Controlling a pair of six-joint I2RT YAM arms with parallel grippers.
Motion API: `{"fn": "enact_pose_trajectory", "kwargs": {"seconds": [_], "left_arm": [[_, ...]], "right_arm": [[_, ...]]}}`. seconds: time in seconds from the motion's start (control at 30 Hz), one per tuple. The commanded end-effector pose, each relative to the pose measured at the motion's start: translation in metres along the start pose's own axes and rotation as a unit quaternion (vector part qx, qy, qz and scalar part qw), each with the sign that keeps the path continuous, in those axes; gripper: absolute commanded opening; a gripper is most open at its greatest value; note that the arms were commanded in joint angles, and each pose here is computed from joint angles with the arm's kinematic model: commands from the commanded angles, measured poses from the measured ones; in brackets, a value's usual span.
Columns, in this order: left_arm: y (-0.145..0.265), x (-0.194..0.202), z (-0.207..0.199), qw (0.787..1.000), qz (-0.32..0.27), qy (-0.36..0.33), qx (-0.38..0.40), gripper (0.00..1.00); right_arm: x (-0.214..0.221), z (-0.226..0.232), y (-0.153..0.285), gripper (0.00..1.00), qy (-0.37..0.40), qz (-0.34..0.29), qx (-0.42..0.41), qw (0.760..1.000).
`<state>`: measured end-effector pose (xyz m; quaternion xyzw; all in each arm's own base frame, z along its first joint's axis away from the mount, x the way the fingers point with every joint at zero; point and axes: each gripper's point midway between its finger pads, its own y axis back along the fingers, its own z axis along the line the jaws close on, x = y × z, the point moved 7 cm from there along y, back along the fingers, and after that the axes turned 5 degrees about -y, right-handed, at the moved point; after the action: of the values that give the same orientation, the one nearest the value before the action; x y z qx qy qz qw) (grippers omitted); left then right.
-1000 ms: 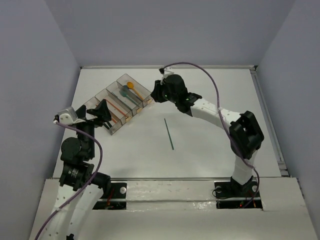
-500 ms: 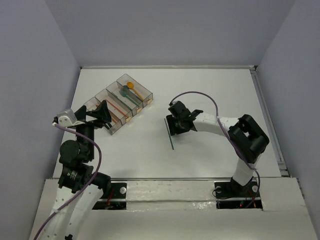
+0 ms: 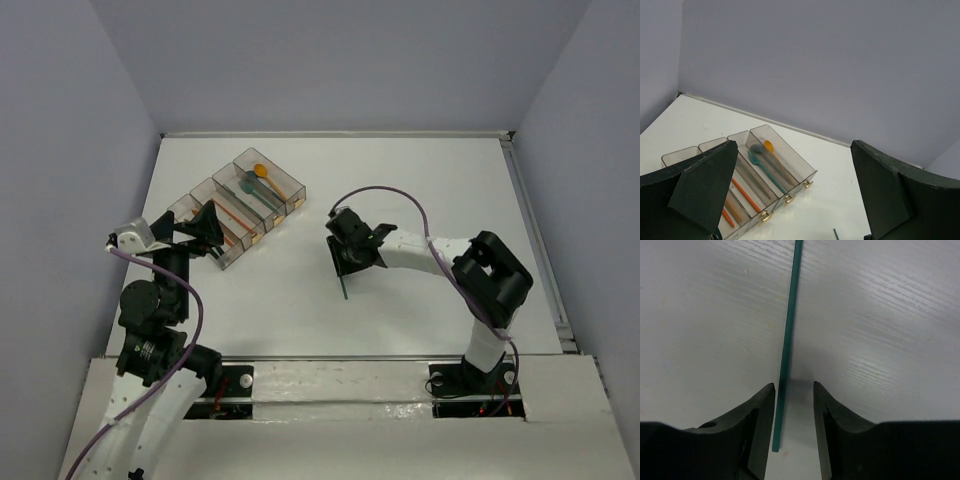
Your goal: Sort the eating utensils into containers
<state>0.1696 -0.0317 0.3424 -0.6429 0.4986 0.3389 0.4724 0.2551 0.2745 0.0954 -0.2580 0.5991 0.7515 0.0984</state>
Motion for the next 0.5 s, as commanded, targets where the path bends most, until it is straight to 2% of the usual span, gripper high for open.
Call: {"fn": "enact_pose_trajectory", "kwargs": {"seconds": [0.0,0.03,0.13,0.23,0.27,0.47], "left_arm": [[0.002,-0.018,-0.004,0.999,-0.031,0.015,0.006,0.99],[0.002,-0.018,-0.004,0.999,-0.03,0.015,0.006,0.99],[0.002,-0.019,-0.004,0.999,-0.033,0.016,0.007,0.99],[0.003,-0.02,-0.003,0.999,-0.034,0.016,0.006,0.99],[0.004,-0.02,-0.003,0.999,-0.035,0.017,0.006,0.99],[0.005,-0.022,-0.003,0.999,-0.04,0.018,0.006,0.99]], "right_arm": [[0.005,0.002,-0.01,0.36,0.003,0.003,0.038,0.999],[0.006,0.0,-0.012,0.3,0.004,0.005,0.043,0.999],[0.014,-0.002,-0.02,0.25,0.011,0.018,0.064,0.998],[0.016,-0.005,-0.024,0.12,0.012,0.02,0.078,0.997],[0.016,-0.005,-0.024,0.02,0.013,0.019,0.079,0.997],[-0.012,0.005,-0.012,0.0,0.021,-0.025,0.068,0.997]]}}
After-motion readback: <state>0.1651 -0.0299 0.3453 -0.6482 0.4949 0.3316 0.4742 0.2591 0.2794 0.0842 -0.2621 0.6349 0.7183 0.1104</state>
